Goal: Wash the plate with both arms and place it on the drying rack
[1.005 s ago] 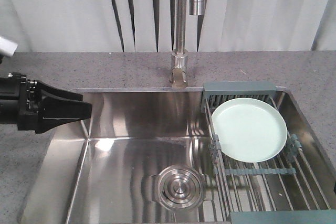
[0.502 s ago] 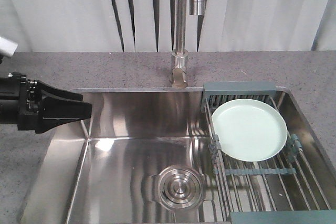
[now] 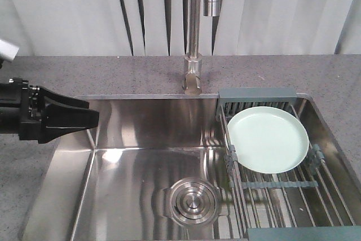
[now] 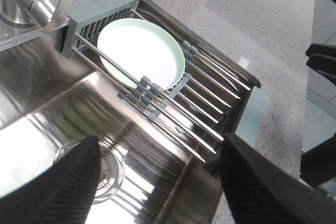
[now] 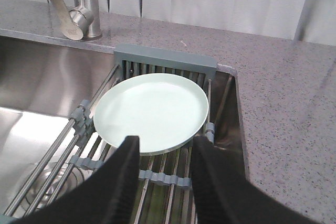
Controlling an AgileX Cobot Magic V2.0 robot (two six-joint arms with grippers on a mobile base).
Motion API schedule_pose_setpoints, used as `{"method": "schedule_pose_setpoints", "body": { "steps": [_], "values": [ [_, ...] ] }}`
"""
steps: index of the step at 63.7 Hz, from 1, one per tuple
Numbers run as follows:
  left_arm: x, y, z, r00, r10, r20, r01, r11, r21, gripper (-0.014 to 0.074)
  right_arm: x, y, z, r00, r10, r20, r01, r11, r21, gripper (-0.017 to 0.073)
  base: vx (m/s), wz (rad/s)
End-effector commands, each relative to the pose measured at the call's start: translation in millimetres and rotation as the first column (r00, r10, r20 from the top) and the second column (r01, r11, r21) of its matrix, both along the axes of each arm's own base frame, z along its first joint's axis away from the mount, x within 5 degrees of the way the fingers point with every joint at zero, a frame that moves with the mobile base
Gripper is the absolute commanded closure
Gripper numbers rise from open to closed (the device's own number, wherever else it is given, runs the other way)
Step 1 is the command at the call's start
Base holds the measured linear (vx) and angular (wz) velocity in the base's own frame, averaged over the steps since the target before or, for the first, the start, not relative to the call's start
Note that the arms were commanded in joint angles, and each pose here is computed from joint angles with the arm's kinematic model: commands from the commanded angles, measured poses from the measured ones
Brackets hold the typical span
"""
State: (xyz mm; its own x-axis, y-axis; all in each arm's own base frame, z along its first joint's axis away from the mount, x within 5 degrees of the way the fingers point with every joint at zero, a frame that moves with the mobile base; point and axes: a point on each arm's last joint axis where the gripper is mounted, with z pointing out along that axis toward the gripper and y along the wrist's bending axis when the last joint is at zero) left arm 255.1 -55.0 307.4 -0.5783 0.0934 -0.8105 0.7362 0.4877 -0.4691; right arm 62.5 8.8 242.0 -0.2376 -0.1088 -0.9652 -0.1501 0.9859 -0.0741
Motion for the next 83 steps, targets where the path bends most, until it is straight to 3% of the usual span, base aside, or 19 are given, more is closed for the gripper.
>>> {"method": "schedule_pose_setpoints", "body": {
  "steps": [1,34,42,50,60,73,83],
  "values": [
    [-0.9,-2.2,23.8,0.998,-0.002,0.069,0.007,0.997,-0.073,0.0123,1.6,-0.7,15.2,0.995,-0.010,0.100,0.010,1.000,0.002,0.0304,0.00,0.00],
    [-0.3,-1.9,25.3,0.997,0.010,0.076,-0.005,0.997,-0.072,0.0123,1.6,-0.7,14.3,0.996,-0.009,0.093,0.009,1.000,0.001,0.0304,0.00,0.00],
    [-1.2,-2.4,25.8,0.999,0.012,0.036,-0.009,0.995,-0.095,0.0132,1.6,-0.7,14.3,0.996,-0.009,0.093,0.009,1.000,0.001,0.0304,0.00,0.00],
    [0.1,-2.0,25.7,0.999,0.028,0.030,-0.025,0.995,-0.095,0.0257,1.6,-0.7,14.3,0.996,-0.009,0.093,0.009,1.000,0.001,0.0304,0.00,0.00],
    [8.2,-4.3,33.3,0.996,0.056,0.064,-0.050,0.995,-0.091,0.0594,1.6,-0.7,14.3,0.996,-0.009,0.093,0.009,1.000,0.001,0.0304,0.00,0.00],
    [28.7,-28.8,45.7,0.995,-0.048,0.091,0.057,0.992,-0.109,0.0600,1.6,-0.7,14.3,0.996,-0.009,0.093,0.009,1.000,0.001,0.0304,0.00,0.00],
    [54.4,-51.9,36.7,0.991,-0.118,0.058,0.124,0.985,-0.117,0.0600,1.6,-0.7,14.3,0.996,-0.009,0.093,0.009,1.000,0.001,0.0304,0.00,0.00]
  ]
}}
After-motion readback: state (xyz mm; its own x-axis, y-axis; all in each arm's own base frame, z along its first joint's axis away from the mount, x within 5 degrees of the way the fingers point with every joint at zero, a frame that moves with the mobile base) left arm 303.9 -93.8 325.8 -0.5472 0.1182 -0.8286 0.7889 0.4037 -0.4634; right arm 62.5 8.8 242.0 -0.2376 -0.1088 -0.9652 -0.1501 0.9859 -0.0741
